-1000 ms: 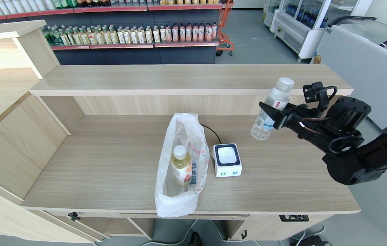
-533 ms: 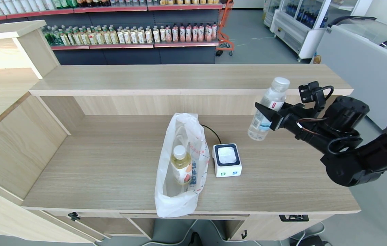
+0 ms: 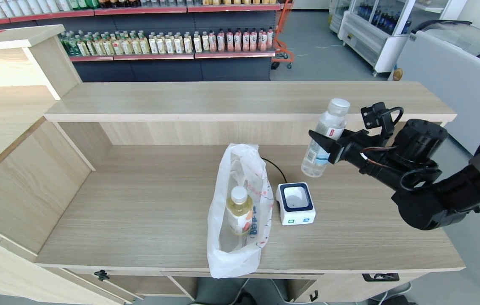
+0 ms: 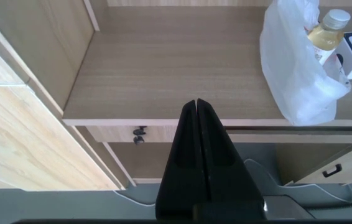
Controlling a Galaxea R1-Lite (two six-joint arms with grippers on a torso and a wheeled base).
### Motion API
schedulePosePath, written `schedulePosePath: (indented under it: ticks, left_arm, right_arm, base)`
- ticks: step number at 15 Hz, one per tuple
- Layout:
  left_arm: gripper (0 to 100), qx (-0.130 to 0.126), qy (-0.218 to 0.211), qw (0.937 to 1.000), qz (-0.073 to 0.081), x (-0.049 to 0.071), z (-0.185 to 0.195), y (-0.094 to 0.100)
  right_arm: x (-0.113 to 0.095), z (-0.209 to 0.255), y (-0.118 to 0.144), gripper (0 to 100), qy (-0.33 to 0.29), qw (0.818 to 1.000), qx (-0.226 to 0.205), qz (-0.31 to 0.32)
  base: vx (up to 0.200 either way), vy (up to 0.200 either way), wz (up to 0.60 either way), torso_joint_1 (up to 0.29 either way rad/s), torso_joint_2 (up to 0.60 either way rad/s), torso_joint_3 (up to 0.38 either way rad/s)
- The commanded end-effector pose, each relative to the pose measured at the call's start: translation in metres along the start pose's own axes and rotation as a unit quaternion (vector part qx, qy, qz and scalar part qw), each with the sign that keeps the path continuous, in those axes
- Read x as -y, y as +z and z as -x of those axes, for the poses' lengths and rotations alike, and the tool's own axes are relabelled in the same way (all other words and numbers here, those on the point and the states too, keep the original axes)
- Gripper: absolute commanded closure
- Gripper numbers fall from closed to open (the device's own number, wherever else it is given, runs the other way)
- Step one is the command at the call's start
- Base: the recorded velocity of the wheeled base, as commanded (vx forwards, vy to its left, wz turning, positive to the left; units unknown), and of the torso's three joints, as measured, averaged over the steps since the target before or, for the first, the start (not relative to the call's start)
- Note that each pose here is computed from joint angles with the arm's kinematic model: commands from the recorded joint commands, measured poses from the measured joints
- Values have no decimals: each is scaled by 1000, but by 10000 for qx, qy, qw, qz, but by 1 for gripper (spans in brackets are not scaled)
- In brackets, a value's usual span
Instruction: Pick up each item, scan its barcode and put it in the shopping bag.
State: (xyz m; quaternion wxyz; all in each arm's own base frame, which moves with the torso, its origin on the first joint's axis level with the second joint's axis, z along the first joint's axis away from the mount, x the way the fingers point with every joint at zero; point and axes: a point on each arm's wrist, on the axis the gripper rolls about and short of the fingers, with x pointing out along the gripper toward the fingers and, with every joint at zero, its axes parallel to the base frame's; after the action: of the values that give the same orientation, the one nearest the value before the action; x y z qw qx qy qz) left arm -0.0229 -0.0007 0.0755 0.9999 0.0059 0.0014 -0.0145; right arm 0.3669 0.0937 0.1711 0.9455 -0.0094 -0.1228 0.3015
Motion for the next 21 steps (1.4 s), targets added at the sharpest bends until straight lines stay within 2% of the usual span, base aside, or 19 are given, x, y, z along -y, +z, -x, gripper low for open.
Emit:
schedulePosePath:
  ticks: [1, 3, 9, 17, 21]
  left_arm:
    - [100, 0, -1, 10000, -2, 0, 0, 0]
    - [100, 0, -1, 10000, -2, 0, 0, 0]
    - [100, -8, -1, 10000, -2, 0, 0, 0]
    - [100, -8, -1, 10000, -2, 0, 0, 0]
    - [100, 7, -1, 10000, -2, 0, 0, 0]
  right_arm:
    - [0, -4, -3, 100, 20, 10000, 7, -4]
    - [-3, -14, -8, 100, 101, 9999, 15, -23]
    - [-9, -56, -46, 100, 326, 9993, -108, -114]
    - [-14, -75, -108, 100, 620, 9977, -272, -55]
    - [-18, -86, -128, 100, 795, 9965, -251, -31]
  base:
    - [0, 200, 0, -7, 2, 2]
    - [0, 200, 0, -7, 0, 5]
    - [0, 0, 0, 0, 0, 0]
    - [0, 0, 0, 0, 0, 0]
    - [0, 0, 0, 0, 0, 0]
